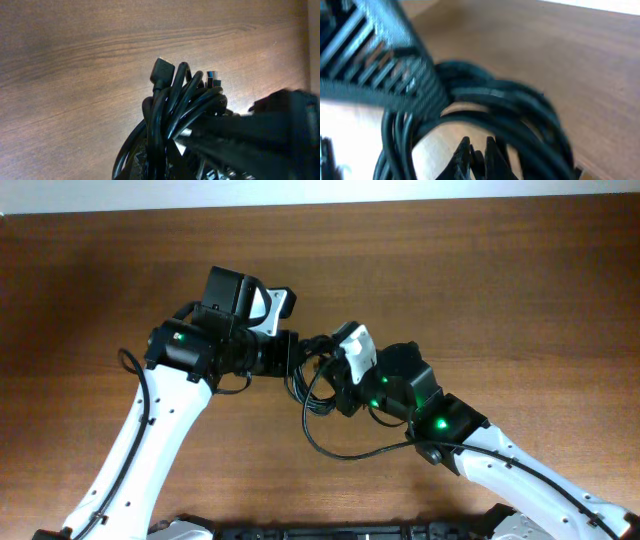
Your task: Untangle cables
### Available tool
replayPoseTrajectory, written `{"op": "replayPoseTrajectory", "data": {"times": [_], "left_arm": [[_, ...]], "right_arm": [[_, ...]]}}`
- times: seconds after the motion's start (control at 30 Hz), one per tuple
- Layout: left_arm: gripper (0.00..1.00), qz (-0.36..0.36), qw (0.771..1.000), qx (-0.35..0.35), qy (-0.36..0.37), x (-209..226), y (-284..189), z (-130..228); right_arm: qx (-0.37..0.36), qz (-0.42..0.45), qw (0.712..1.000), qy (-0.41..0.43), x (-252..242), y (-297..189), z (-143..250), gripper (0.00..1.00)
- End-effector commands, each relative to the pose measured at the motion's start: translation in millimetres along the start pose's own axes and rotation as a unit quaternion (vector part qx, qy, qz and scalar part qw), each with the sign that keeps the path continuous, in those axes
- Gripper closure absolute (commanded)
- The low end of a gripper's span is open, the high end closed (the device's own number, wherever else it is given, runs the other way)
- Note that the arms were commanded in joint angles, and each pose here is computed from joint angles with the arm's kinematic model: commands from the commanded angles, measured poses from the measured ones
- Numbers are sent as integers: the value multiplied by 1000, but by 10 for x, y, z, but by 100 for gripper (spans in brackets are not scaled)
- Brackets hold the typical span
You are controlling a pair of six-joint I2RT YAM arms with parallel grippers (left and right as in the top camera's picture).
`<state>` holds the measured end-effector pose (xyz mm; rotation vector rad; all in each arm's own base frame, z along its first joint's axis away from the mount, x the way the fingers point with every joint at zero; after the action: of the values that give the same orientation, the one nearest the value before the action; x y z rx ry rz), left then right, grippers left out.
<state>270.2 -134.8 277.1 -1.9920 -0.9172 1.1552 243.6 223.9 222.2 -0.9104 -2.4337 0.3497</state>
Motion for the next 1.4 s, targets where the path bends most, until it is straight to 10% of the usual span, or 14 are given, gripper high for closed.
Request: {"op": "replayPoseTrajectory", "data": {"times": [0.0, 0.13, 0.4, 0.67, 1.03, 1.23, 1.37], "left_arm": [[100, 27, 999, -11, 15, -71, -72, -9], [100, 89, 994, -45, 37, -198, -94, -135], [100, -16, 998, -64, 17, 1, -87, -181], [100, -56, 996, -72, -24, 288, -197, -188], [100, 63, 993, -33, 95, 131, -221, -37], [100, 65, 991, -4, 113, 133, -218, 73], [100, 55, 992, -4, 113, 153, -216, 68]], "right_arm": [[-14, 33, 999, 27, -41, -10, -61, 96], [52, 54, 996, 41, -105, -1, 168, 96], [-13, -29, 997, 64, 171, -279, -140, 36], [-55, 42, 995, 77, 82, -972, -239, 32], [122, 6, 992, 17, -103, -506, 268, 14], [146, -21, 989, 20, -170, -239, 370, 15], [149, -21, 988, 21, -177, -223, 380, 81]]}}
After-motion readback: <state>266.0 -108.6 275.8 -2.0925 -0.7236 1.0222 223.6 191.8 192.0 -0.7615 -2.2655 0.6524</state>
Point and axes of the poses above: each gripper's point midway between its finger pads, its own y axis out along the fingers, its own x axis along the line the jaws close on, z = x × y, the point moved 8 cm from there along -y, back along the fingers, and after that the axes turned 7 degrees about y, right-handed, at the moved point
